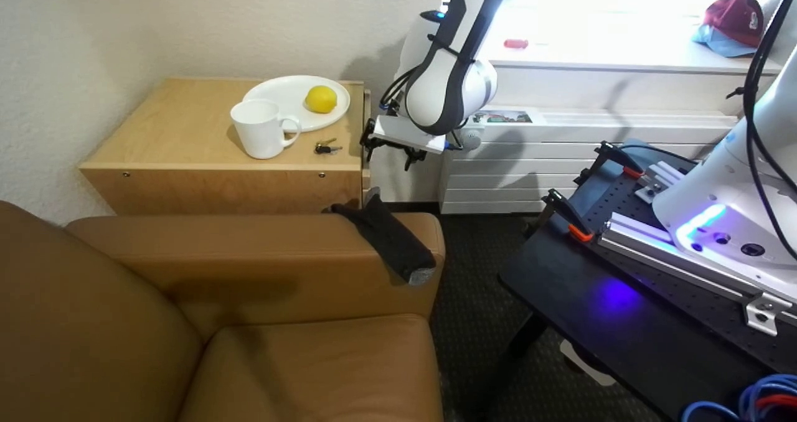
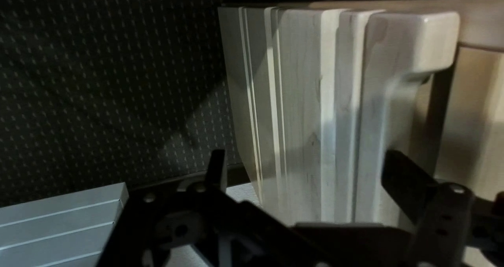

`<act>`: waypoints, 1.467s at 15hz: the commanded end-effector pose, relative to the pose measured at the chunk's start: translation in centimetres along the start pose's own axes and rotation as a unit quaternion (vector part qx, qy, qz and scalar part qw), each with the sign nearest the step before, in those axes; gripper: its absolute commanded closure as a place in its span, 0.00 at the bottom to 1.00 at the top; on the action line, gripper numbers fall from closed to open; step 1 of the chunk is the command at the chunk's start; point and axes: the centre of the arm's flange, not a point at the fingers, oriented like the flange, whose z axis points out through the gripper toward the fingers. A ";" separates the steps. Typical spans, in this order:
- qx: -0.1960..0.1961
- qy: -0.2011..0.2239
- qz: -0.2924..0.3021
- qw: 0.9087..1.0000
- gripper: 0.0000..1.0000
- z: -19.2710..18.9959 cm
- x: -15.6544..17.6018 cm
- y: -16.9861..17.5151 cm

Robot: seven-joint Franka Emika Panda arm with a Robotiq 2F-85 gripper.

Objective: Open the topmost drawer.

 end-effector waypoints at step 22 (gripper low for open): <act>0.007 -0.024 0.029 0.999 0.00 1.0 0.7 0.5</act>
